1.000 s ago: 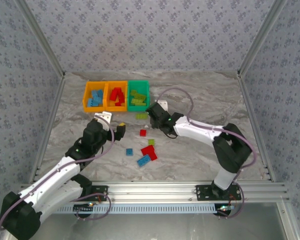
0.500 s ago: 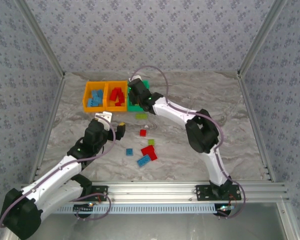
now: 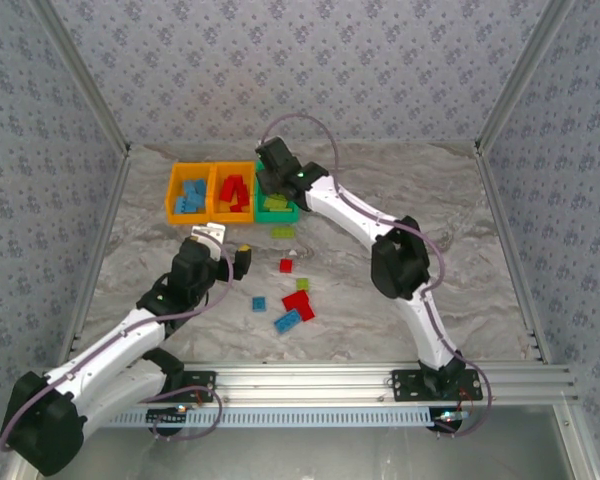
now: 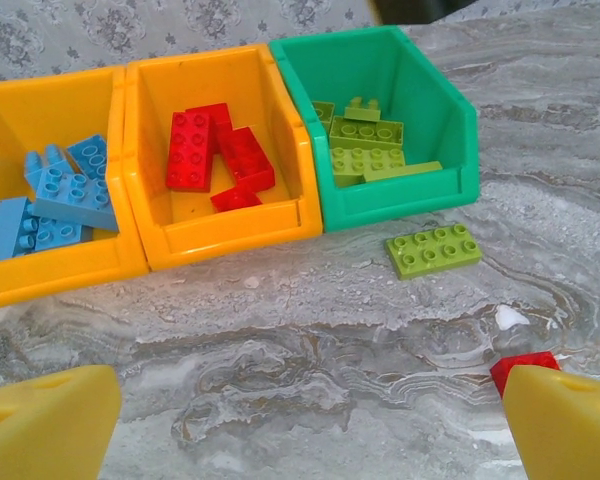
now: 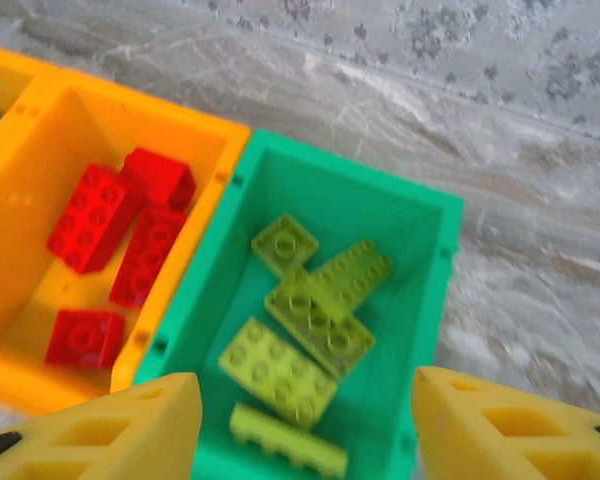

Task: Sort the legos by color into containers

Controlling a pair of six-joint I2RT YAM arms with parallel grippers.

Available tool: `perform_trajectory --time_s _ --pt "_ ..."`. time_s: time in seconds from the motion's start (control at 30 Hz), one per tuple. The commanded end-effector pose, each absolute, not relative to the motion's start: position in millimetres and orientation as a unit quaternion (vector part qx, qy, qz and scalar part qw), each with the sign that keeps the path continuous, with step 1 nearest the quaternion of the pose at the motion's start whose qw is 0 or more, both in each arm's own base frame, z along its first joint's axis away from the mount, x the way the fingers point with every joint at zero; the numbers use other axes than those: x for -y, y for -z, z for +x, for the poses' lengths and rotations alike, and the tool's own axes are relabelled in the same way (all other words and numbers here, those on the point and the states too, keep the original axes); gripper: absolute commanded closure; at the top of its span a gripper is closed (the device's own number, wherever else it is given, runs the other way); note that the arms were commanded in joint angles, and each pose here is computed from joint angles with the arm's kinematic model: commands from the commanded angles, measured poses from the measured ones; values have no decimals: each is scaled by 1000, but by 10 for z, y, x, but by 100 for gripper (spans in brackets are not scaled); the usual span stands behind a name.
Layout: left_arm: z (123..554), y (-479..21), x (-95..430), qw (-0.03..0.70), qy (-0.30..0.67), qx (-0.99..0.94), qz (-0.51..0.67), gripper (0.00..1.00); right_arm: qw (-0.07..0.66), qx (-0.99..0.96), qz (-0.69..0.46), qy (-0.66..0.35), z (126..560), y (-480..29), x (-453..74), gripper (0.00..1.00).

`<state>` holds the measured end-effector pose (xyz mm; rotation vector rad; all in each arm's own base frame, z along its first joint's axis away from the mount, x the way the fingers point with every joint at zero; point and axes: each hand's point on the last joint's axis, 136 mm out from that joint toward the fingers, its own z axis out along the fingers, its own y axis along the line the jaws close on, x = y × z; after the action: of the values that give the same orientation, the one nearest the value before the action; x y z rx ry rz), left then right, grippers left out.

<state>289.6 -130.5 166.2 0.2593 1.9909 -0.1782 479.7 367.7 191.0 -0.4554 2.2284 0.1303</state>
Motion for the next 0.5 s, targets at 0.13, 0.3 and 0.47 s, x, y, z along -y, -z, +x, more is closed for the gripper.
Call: perform_trajectory --time_s 0.13,0.3,0.47 --pt "3018 -1690 1399 512 79 -850 95 1 416 -866 -247 -131 3536 -2539 -3159 23" --pt "3128 -1626 1593 444 115 -888 34 1 399 -857 -257 -201 2733 -2471 -2680 0" --pt "3204 -1454 2154 393 140 -908 21 1 418 -853 -204 -237 2398 -2520 -2263 0"
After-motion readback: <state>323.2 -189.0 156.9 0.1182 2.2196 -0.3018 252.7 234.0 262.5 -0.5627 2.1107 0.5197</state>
